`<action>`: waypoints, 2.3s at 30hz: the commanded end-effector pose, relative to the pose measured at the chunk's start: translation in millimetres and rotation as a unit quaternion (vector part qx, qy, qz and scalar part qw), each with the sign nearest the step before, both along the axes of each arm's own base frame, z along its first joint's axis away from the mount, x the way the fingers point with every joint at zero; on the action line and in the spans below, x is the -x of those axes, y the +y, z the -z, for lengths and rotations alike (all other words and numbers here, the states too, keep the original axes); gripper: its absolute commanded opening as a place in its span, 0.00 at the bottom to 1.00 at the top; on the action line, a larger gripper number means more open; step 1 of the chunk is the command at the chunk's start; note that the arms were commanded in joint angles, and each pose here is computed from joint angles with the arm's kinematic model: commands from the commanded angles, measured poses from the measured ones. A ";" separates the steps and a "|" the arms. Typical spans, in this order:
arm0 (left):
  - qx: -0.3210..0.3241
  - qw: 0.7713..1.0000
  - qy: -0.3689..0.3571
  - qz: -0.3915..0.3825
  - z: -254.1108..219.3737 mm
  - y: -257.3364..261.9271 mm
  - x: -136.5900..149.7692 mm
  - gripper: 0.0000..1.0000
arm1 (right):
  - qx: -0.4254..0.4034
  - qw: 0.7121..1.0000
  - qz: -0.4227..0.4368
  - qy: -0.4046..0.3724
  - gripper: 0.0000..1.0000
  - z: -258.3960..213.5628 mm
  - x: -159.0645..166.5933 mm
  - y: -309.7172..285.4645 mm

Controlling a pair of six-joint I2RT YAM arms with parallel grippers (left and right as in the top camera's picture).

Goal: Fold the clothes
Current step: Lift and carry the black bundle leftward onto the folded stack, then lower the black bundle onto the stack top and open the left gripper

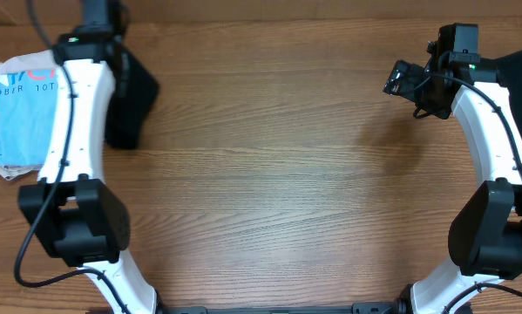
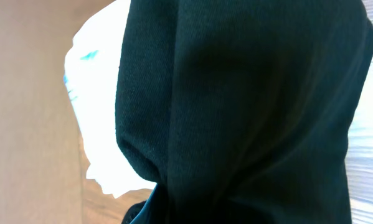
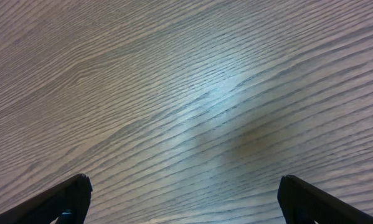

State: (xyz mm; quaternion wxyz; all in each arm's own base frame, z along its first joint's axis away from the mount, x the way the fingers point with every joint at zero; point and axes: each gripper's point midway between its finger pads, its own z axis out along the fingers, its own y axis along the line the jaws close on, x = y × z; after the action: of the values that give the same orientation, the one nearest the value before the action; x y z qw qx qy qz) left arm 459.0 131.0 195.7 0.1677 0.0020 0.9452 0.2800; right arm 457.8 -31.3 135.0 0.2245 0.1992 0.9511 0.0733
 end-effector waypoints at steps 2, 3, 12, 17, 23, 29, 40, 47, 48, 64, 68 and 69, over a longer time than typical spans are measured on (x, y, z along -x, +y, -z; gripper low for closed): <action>-0.017 0.998 -0.055 -0.029 -43.5 32.9 5.8 0.04 | 0.003 1.000 0.003 -0.002 1.00 -1.1 -0.7 -1.8; -0.013 0.998 -0.059 -0.033 -43.9 36.7 6.1 0.04 | 0.003 1.000 0.003 -0.002 1.00 -1.1 -0.7 -1.8; 0.017 0.991 -0.110 -0.073 -64.6 75.4 10.3 0.04 | 0.003 1.000 0.003 -0.002 1.00 -1.1 -0.8 -1.8; 0.045 0.987 -0.134 -0.077 -70.6 89.2 10.7 0.04 | 0.003 1.000 0.003 -0.002 1.00 -1.1 -0.7 -1.8; 0.054 0.984 -0.138 -0.100 -68.9 113.5 22.7 0.04 | 0.003 1.000 0.003 -0.002 1.00 -1.1 -0.8 -1.8; 0.088 0.978 -0.155 -0.105 -59.3 131.4 21.6 0.04 | 0.003 1.000 0.003 -0.002 1.00 -1.1 -0.7 -1.8; 0.116 0.976 -0.120 -0.137 -3.4 165.3 22.4 0.04 | 0.003 1.000 0.003 -0.002 1.00 -1.1 -0.7 -1.8; 0.115 0.973 -0.116 -0.164 24.3 187.1 20.2 0.04 | 0.003 1.000 0.003 -0.002 1.00 -1.1 -0.7 -1.8; 0.112 0.970 -0.125 -0.176 22.5 192.8 21.5 0.04 | 0.003 1.000 0.003 -0.002 1.00 -1.1 -0.8 -1.8; 0.136 0.936 -0.169 -0.277 16.8 214.6 46.7 0.48 | 0.003 1.000 0.003 -0.002 1.00 -1.1 -0.7 -1.8; 0.195 0.925 -0.206 -0.255 -2.0 193.7 35.8 0.64 | 0.003 1.000 0.003 -0.002 1.00 -1.1 -0.7 -1.8; 0.223 0.922 -0.210 -0.239 -5.5 183.3 32.3 0.57 | 0.003 1.000 0.003 -0.002 1.00 -1.0 -0.7 -1.9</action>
State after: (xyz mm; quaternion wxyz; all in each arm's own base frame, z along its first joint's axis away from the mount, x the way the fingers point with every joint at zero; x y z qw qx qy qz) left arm 416.6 333.0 157.9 0.2247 -0.3168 0.9096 0.1476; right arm 457.8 -31.3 135.0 0.2245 0.1994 0.9510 0.0734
